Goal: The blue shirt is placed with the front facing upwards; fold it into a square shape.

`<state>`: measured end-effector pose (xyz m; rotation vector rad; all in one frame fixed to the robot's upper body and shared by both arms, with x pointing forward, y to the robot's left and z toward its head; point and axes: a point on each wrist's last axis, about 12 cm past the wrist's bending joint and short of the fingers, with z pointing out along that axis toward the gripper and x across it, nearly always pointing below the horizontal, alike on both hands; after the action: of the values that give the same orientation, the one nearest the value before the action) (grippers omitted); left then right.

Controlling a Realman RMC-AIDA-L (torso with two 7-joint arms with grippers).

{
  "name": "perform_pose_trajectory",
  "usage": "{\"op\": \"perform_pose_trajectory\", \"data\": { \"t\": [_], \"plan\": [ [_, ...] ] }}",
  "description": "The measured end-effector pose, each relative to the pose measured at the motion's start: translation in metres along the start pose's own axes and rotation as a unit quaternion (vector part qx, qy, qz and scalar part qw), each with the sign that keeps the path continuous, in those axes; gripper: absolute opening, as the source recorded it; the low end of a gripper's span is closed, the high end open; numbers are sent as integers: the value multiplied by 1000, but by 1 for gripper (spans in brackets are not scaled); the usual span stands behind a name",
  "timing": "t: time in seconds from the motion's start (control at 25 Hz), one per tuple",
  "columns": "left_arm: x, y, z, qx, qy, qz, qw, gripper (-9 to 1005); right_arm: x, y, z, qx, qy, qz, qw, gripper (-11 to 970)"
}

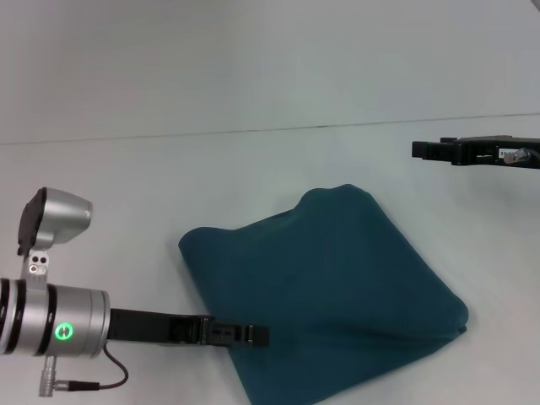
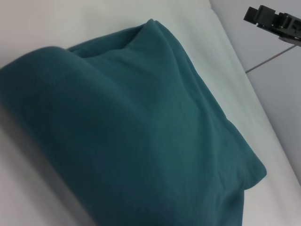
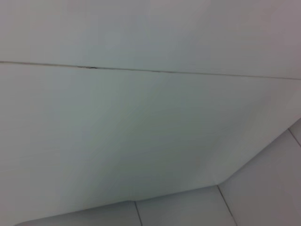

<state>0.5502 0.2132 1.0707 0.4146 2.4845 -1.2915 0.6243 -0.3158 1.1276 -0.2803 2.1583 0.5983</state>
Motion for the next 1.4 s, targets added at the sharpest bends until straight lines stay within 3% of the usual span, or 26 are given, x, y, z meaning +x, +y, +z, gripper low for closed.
{"op": "perform_pose_trajectory", "data": {
  "t": [1.4],
  "plan": [
    [-4,5,-1,-34,14,16,999,792,-1,-1,-2,1,-3,2,1000,637]
  ]
}}
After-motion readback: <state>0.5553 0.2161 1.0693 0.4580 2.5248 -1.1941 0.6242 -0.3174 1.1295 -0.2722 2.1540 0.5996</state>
